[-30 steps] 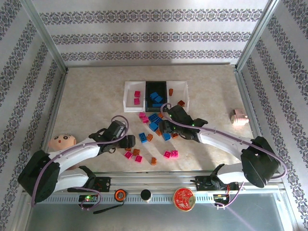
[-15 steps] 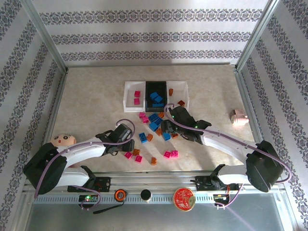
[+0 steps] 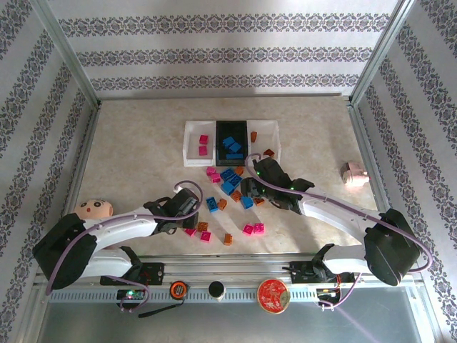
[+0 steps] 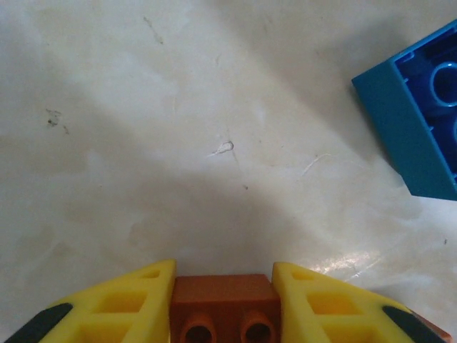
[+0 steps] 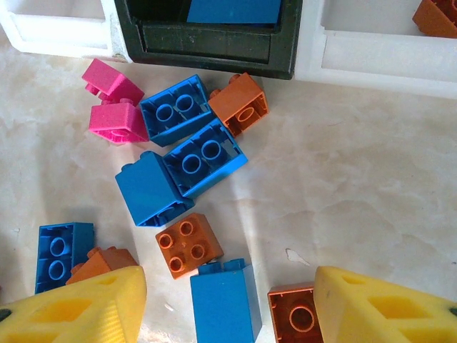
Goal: Sort the legos into containers by color
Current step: Pick up the lego from the middle-left of the table, then place the lego in the container, then pick up the lego from the center of the table.
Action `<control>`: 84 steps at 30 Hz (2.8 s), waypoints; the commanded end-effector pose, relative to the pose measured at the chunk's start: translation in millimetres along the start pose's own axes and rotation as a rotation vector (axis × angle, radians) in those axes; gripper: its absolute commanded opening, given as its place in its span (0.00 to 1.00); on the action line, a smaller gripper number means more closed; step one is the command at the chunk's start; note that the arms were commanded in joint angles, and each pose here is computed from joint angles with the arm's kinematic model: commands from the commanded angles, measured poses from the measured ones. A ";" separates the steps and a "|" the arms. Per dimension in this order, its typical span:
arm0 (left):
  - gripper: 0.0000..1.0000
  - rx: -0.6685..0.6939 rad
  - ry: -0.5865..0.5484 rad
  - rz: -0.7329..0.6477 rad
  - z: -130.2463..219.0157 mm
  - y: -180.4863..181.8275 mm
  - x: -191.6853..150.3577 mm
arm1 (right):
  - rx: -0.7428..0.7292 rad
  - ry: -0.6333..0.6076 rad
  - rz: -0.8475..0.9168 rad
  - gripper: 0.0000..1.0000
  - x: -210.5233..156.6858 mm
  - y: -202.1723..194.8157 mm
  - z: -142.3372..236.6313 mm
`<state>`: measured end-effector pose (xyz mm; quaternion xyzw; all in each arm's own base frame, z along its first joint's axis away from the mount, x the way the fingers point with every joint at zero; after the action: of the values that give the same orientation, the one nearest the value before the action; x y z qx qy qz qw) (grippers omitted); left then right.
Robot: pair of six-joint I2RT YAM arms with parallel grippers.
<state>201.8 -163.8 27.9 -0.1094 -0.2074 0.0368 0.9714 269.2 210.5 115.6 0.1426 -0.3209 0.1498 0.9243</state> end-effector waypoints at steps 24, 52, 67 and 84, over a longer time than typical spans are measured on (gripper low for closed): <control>0.27 -0.364 -0.230 -0.117 7.3 -200.6 213.6 | -0.130 -0.141 -0.186 0.64 -22.6 -59.9 44.6; 0.82 -0.613 -0.308 0.000 44.0 -268.2 297.8 | -0.017 -0.025 -0.124 0.64 -45.7 -39.4 28.5; 1.00 -0.507 -0.433 0.068 103.6 -137.1 193.6 | 0.102 0.164 0.034 0.61 -67.5 17.7 -13.5; 1.00 -0.321 -0.425 0.173 88.6 -33.7 106.8 | -0.052 0.215 0.108 0.56 -60.6 9.5 -49.5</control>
<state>267.9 -177.9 168.9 -0.2877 -0.4111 0.0901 0.8603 234.5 223.0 36.2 0.1105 -0.2122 0.1948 0.9512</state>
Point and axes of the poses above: each hand's point on the last joint's axis, 136 mm out from that joint toward the fingers, its own z axis back along the fingers, its own y axis along the line the jaws close on, x = y × z, the point moved 1 cm from there along z, back along the fingers, and after that the axes turned 10 degrees about z, right-handed, at the moved point
